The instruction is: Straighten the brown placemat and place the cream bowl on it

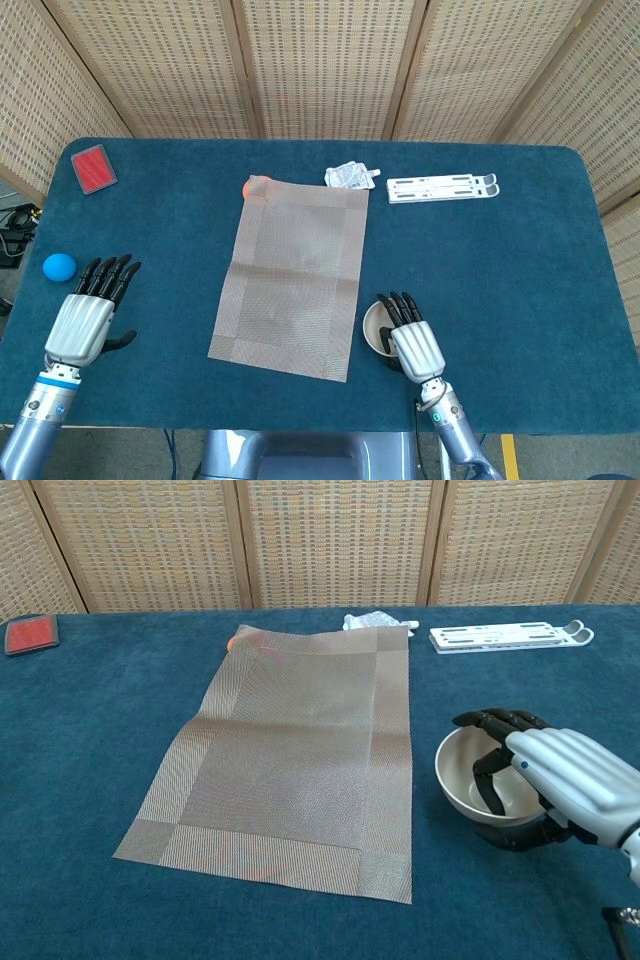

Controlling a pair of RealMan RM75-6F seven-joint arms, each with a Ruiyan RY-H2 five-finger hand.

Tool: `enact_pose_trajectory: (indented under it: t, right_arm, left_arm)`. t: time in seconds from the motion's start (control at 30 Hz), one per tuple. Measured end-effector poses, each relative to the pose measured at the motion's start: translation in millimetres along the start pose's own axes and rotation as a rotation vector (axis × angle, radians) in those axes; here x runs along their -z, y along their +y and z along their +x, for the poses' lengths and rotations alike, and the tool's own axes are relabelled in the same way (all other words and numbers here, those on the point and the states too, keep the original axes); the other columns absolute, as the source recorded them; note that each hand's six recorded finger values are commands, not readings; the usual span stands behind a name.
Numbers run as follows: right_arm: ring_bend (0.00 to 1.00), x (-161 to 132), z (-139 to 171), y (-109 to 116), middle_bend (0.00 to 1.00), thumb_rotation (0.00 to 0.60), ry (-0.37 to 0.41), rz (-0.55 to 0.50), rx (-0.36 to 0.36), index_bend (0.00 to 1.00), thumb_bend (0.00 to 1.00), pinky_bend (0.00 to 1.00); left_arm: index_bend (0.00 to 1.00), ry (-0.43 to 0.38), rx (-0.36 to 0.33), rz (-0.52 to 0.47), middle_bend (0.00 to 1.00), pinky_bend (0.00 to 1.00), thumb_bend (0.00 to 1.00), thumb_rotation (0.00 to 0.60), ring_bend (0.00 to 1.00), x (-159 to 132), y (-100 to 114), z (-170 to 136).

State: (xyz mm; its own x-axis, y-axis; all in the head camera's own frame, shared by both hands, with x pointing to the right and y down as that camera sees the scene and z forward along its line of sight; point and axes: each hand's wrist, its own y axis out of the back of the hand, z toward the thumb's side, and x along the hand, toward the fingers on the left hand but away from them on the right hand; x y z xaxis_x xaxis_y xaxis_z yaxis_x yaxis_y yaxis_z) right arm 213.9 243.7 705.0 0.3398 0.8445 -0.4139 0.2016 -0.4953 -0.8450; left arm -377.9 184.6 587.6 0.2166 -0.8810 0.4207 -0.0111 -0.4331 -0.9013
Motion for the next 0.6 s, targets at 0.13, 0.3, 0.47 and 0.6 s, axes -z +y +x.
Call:
enact_pose_trajectory:
  t: [0.13, 0.3, 0.47, 0.6]
  right_arm:
    - [0.01, 7, -4, 6, 0.20, 0.600, -0.011, 0.014, 0.009, 0.80, 0.50, 0.00]
    - [0.01, 30, -19, 29, 0.20, 0.600, -0.060, 0.038, 0.054, 0.80, 0.50, 0.00]
    - [0.02, 67, -37, 61, 0.20, 0.600, -0.147, 0.045, 0.108, 0.80, 0.50, 0.00]
    - [0.03, 92, -47, 76, 0.20, 0.600, -0.207, 0.039, 0.132, 0.80, 0.50, 0.00]
  left_arm:
    - [0.00, 0.002, 0.004, 0.001, 0.00, 0.00, 0.10, 0.600, 0.00, 1, -2, 1]
    - [0.00, 0.014, -0.001, 0.009, 0.00, 0.00, 0.10, 0.600, 0.00, 3, -1, 2]
    - [0.00, 0.019, -0.011, 0.010, 0.00, 0.00, 0.10, 0.600, 0.00, 3, 0, 3]
    - [0.00, 0.021, -0.006, 0.009, 0.00, 0.00, 0.11, 0.600, 0.00, 2, -2, 4]
